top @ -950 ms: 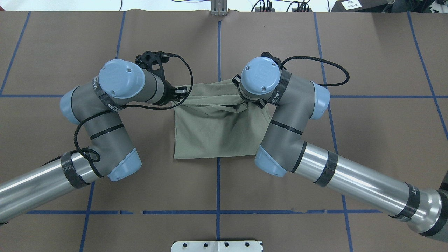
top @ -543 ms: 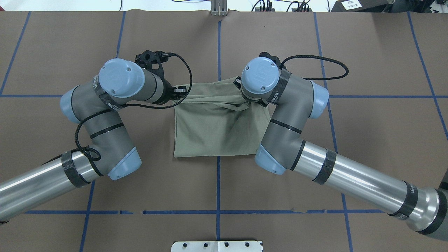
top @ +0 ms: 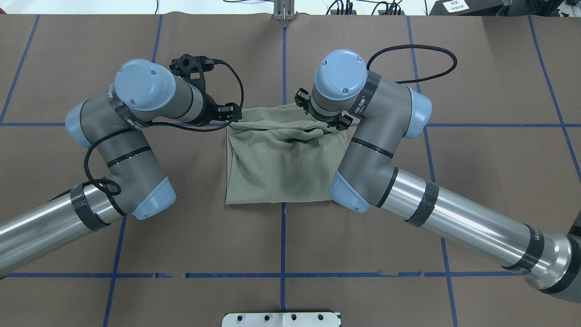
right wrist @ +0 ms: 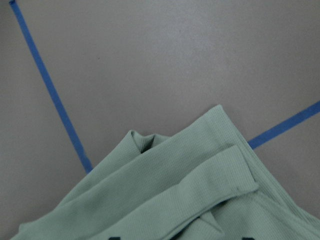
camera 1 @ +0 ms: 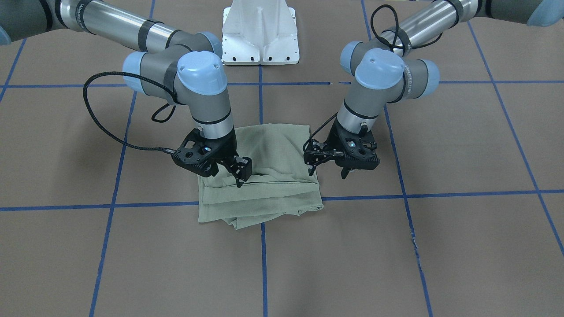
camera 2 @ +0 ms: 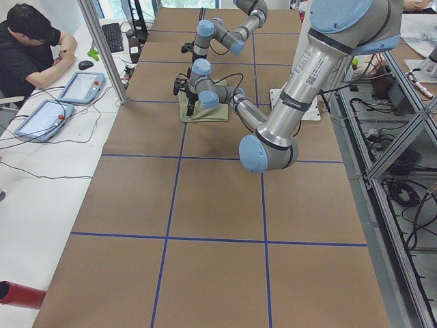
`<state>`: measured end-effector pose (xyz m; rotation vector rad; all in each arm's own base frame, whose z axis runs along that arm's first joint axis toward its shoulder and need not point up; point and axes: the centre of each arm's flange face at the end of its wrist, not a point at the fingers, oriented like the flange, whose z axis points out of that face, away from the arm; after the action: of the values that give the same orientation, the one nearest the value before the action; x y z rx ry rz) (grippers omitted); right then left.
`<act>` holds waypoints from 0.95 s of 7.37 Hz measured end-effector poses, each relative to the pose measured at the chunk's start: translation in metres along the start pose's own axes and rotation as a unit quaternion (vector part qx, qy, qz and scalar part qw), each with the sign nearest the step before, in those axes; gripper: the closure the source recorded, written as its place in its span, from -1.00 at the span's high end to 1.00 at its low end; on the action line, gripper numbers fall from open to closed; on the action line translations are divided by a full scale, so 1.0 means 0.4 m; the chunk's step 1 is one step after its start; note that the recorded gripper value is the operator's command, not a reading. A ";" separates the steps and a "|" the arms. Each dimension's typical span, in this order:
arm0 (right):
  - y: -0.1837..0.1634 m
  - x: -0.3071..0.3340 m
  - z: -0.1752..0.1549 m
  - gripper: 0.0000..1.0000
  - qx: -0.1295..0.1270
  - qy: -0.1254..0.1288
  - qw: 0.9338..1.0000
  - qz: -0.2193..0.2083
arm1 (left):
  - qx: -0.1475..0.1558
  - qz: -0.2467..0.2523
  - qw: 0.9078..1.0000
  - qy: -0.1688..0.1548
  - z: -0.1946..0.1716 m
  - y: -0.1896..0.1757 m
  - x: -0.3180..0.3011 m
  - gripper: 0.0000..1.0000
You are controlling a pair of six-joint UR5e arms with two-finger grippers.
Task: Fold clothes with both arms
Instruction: 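Release the shirt and raise the left gripper while the right gripper presses the fold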
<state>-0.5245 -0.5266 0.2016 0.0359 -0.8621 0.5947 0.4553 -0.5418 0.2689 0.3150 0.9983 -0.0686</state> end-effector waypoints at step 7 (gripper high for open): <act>0.161 -0.011 0.186 1.00 0.023 0.080 0.976 -0.204 | -0.014 0.027 1.000 0.004 -0.033 -0.048 -0.074 1.00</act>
<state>-0.6116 -0.4945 0.2345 0.2006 -0.6595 0.2278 0.4245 -0.5586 0.2826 0.3161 0.9979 -0.0046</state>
